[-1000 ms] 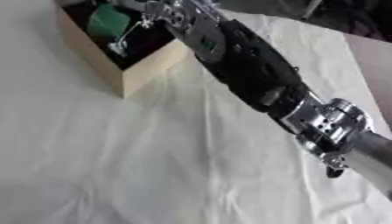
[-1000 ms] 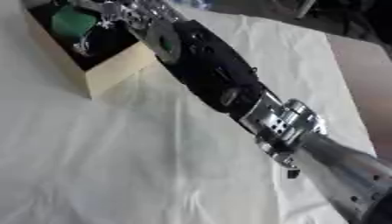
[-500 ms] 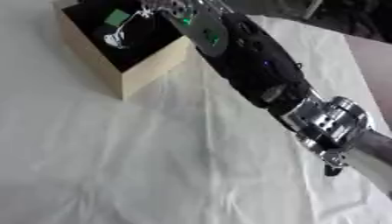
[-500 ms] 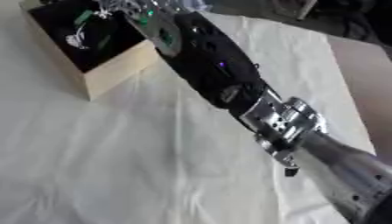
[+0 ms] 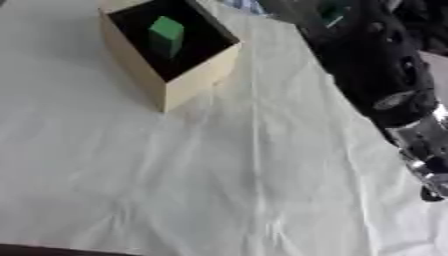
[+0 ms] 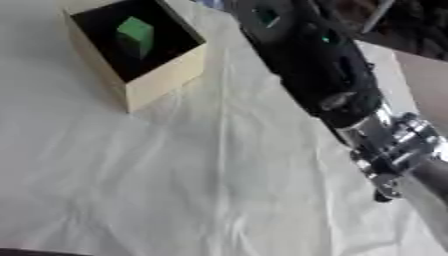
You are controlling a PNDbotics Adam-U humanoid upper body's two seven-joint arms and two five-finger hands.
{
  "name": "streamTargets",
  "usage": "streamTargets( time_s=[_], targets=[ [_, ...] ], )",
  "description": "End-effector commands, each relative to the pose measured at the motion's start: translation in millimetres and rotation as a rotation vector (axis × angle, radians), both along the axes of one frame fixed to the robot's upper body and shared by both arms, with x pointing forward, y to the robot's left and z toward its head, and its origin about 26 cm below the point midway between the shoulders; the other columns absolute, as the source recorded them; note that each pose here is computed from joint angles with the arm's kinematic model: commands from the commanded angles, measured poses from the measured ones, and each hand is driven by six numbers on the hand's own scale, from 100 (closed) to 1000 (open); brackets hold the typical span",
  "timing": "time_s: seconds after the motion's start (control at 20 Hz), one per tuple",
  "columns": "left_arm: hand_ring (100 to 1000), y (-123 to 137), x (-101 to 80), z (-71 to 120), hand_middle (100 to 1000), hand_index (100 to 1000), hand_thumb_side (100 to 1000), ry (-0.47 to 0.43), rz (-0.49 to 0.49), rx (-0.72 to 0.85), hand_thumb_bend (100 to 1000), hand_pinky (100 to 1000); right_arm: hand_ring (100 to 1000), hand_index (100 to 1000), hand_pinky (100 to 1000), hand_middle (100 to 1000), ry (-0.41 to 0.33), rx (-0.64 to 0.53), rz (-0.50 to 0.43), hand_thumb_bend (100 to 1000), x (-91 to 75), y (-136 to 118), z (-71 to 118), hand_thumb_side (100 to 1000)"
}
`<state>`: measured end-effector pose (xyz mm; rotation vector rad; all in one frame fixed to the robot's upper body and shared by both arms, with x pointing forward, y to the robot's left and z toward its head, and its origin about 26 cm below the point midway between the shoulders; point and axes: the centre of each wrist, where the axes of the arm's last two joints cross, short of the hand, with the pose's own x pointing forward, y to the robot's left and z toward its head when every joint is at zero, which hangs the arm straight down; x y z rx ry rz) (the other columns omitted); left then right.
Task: Pick up objects on the table and place them in the box.
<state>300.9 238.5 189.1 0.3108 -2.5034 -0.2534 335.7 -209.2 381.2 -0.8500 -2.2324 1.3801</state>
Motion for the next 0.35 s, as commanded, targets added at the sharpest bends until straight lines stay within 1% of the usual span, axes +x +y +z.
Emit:
streamTargets(
  time_s=[0.05, 0.15, 0.35],
  targets=[
    [584, 5.0, -1.5, 8.5, 759, 723, 708, -0.035, 0.017, 0.016, 218, 575, 805, 847, 803, 737, -0.102, 0.081, 0.036, 100, -46.1, -13.0, 20.6, 334],
    [585, 5.5, -1.3, 9.6, 759, 724, 706, -0.041, 0.020, 0.017, 219, 576, 805, 846, 804, 737, -0.124, 0.114, 0.045, 100, -52.8, -22.6, 17.8, 338],
    [586, 5.3, -1.0, 10.1, 759, 724, 704, -0.045, 0.021, 0.006, 221, 578, 793, 845, 802, 730, -0.148, 0.181, 0.047, 100, -50.1, -42.5, 2.3, 351]
  ],
)
